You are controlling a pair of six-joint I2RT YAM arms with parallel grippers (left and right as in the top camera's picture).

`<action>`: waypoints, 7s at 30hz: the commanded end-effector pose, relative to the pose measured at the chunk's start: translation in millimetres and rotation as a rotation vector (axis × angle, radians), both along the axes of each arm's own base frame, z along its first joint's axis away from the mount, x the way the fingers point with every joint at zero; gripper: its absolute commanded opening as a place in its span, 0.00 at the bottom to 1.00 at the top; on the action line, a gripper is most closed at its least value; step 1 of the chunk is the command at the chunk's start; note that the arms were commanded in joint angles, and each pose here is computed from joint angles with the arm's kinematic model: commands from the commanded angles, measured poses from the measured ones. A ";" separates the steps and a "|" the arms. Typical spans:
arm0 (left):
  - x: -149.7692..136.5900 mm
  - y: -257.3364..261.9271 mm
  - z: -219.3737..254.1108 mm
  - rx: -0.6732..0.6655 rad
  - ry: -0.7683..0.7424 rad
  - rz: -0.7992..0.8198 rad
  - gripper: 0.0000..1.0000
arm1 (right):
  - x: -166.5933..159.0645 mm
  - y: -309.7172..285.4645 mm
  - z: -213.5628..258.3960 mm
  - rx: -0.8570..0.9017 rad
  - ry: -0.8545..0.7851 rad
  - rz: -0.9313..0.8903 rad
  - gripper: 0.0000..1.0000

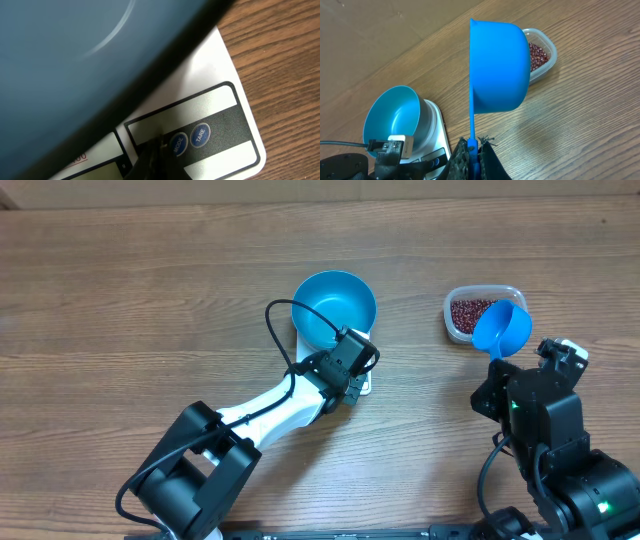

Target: Scoop item into bowl and weigh 150g on scale

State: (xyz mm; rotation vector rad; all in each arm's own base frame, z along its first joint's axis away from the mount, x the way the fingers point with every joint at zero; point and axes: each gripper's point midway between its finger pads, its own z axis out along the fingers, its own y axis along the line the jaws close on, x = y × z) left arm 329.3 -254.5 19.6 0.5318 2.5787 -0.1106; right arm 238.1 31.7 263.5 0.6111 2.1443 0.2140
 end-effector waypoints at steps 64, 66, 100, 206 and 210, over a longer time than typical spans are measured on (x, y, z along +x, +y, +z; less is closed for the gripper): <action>-5.9 5.1 2.1 0.053 -0.008 -0.055 0.04 | 1.3 -12.7 20.4 -0.031 -0.069 -0.059 0.04; -5.9 5.1 2.1 0.053 -0.008 -0.055 0.04 | 1.3 -12.7 20.4 -0.031 -0.069 -0.059 0.04; 3.1 -5.7 62.2 -0.025 -0.016 -0.051 0.04 | 3.3 -11.9 23.3 -0.024 -0.083 -0.060 0.04; -86.3 139.8 244.5 0.072 0.045 -0.428 0.99 | 32.7 27.7 12.7 -0.350 0.027 0.364 0.04; -86.3 139.8 244.5 0.072 0.045 -0.428 0.99 | 41.8 25.4 16.5 -0.408 0.082 0.379 0.04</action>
